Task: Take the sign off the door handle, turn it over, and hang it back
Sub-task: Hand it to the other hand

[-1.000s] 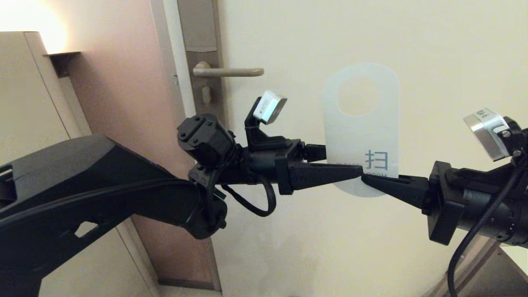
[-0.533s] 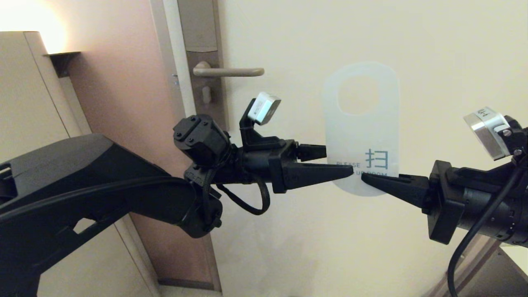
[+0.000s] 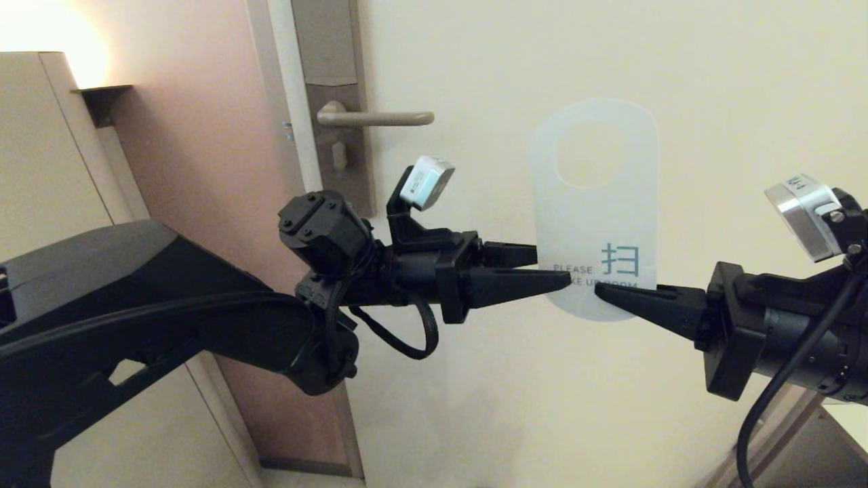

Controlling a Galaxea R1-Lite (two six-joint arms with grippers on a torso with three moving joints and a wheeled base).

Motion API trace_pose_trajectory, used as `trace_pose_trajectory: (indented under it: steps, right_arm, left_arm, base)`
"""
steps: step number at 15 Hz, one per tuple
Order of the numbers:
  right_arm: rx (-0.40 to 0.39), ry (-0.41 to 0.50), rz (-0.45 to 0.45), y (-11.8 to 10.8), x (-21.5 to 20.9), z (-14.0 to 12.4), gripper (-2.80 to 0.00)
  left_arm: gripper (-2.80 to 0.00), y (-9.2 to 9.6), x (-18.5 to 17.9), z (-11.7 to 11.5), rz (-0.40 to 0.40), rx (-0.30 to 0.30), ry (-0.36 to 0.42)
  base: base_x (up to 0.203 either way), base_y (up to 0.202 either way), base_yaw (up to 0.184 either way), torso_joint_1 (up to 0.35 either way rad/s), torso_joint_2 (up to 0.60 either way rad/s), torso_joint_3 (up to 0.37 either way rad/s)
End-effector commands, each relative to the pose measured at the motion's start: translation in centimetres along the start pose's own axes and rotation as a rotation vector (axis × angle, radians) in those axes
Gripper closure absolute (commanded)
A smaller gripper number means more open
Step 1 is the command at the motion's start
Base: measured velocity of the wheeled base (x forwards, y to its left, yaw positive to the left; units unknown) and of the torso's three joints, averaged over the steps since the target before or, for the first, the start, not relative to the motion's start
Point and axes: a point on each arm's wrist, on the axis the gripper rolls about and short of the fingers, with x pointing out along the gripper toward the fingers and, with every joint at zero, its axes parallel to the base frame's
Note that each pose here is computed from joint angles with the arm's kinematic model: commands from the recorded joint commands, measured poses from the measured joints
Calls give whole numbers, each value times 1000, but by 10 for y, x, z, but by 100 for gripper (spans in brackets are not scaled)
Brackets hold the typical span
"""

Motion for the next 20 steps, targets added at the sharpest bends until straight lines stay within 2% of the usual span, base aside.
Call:
trace_pose_trajectory:
  steps: [1,6,20]
  right_arm:
    - [-1,-2,4,0,0,0,0]
    - [-3,-5,4,1,-2,0,0]
    - [-21,-10,5,2,-3,1,0]
  left_arm:
    - [0,-6,0,5,-18,38,-13]
    - [0,-16,-8,-2,2,3,2]
    - [0,-20,-9,-1,2,3,2]
  base:
    - [0,0,0,0,0,0]
    - [0,0,0,0,0,0]
    - [0,0,0,0,0,0]
